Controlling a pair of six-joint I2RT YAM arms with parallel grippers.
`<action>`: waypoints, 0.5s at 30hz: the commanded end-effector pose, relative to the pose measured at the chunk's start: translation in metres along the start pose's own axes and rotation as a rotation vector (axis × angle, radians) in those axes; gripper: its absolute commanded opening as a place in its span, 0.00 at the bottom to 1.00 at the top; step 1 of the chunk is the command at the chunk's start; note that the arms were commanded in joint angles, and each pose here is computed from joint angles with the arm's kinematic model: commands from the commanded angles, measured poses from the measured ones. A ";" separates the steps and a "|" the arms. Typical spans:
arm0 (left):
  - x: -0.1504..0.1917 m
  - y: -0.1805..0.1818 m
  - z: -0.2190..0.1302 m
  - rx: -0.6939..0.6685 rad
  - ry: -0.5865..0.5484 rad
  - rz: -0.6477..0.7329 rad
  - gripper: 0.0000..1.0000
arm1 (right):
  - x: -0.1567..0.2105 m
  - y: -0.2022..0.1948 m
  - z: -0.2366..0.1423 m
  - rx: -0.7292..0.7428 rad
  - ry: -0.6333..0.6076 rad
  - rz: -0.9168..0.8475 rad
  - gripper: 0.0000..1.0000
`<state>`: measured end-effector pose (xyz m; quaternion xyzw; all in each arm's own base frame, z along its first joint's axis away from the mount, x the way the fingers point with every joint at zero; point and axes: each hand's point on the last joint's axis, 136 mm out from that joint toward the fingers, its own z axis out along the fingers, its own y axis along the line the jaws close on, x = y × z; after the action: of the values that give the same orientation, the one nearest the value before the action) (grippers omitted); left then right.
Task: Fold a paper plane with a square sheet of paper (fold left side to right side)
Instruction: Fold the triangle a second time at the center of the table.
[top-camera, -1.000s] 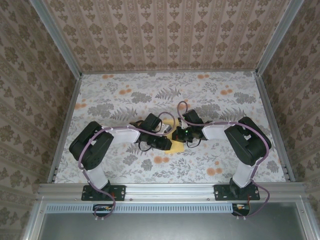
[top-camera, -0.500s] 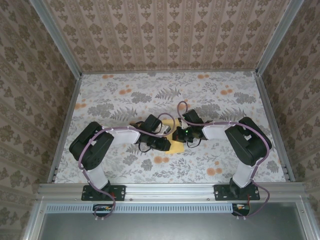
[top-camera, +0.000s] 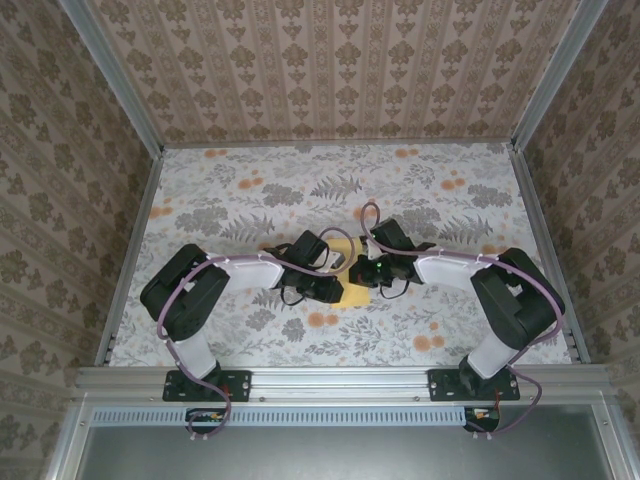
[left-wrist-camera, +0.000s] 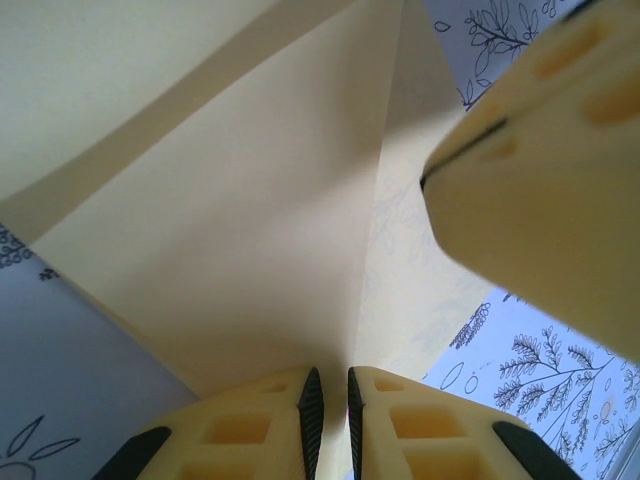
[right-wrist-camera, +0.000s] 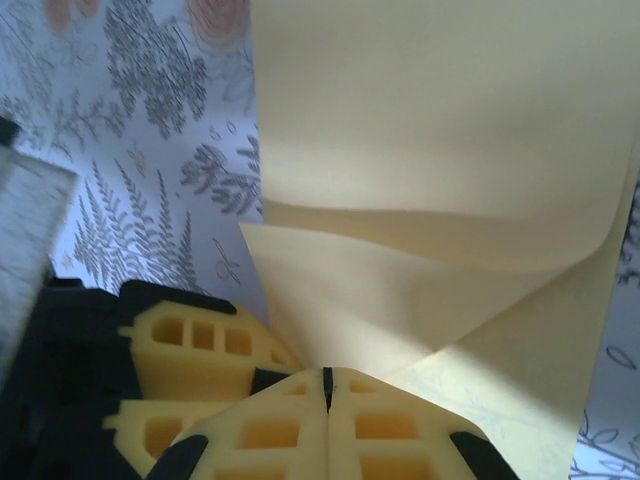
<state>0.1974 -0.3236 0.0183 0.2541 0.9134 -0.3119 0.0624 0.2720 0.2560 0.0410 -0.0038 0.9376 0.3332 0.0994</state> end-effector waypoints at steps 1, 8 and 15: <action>0.039 0.032 0.013 -0.126 0.129 -0.037 0.19 | 0.015 -0.003 0.005 0.007 0.058 -0.007 0.00; 0.040 0.032 0.013 -0.136 0.130 -0.036 0.19 | 0.007 0.007 0.015 -0.021 0.057 -0.013 0.00; 0.040 0.033 0.013 -0.143 0.133 -0.032 0.19 | 0.005 0.008 0.021 -0.025 0.064 -0.013 0.00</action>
<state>0.1979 -0.3234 0.0179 0.2546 0.9150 -0.3062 0.0647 0.2639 0.2659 0.0220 -0.0117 0.9417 0.3298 0.0652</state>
